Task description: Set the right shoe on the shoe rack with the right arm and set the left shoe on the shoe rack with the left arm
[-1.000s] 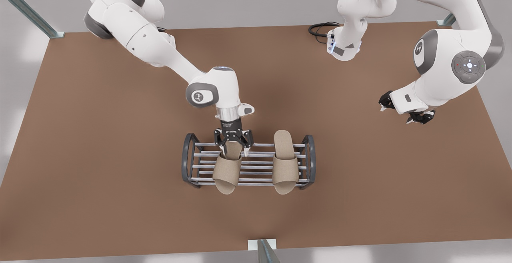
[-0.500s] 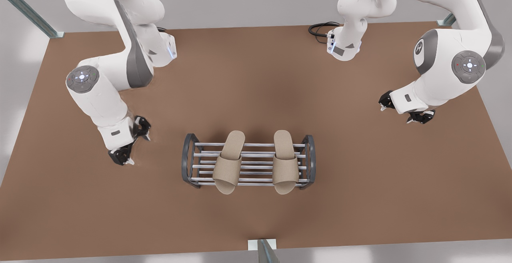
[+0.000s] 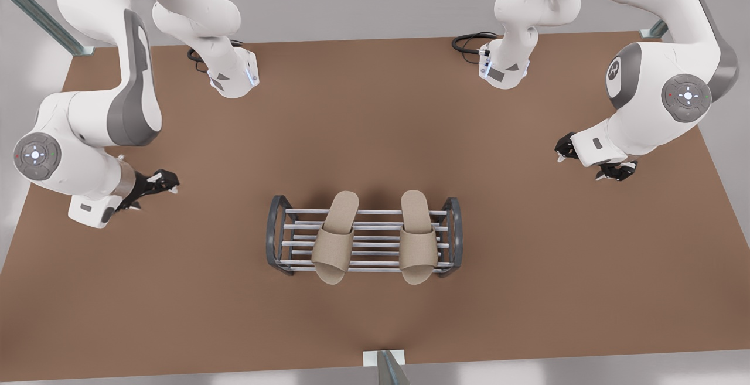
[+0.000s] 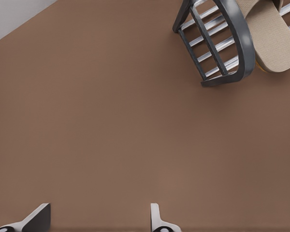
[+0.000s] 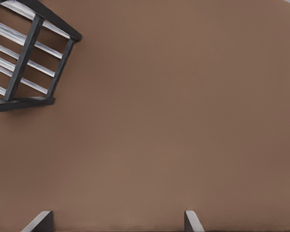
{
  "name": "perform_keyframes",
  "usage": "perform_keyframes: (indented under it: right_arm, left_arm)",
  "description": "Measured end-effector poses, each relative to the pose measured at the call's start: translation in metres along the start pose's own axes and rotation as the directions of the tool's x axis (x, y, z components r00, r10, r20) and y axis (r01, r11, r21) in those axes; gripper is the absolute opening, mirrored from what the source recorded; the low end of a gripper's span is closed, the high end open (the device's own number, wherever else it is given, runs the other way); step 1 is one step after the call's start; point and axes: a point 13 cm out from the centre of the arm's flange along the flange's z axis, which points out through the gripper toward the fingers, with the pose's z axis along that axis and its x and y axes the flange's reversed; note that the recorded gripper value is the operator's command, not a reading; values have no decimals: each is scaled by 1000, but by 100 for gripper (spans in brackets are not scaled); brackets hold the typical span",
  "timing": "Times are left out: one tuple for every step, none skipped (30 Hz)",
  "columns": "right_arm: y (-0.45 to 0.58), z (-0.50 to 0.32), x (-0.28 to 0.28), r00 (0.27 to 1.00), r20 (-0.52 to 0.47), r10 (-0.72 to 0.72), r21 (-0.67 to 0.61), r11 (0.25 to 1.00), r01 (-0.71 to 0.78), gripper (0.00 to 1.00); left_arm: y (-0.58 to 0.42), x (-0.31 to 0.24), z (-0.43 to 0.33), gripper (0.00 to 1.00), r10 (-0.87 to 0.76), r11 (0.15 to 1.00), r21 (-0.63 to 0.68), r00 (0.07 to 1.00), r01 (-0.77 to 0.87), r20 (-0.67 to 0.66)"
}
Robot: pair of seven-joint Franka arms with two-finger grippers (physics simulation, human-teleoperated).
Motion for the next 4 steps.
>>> perform_keyframes:
  right_arm:
    - [0,-4,0,1000,4,26,0,1000,-26,100]
    - [0,-7,0,999,8,51,0,999,-51,100]
    - [2,-9,-1,997,8,72,0,997,-72,100]
    - [3,-10,-1,996,8,91,-1,996,-91,100]
  left_arm:
    - [0,0,0,100,0,1000,0,1000,0,0]
    - [0,0,0,100,-1,1000,0,1000,1,0]
    - [0,0,0,100,-1,1000,0,1000,1,0]
    - [0,0,0,100,-1,1000,0,1000,1,0]
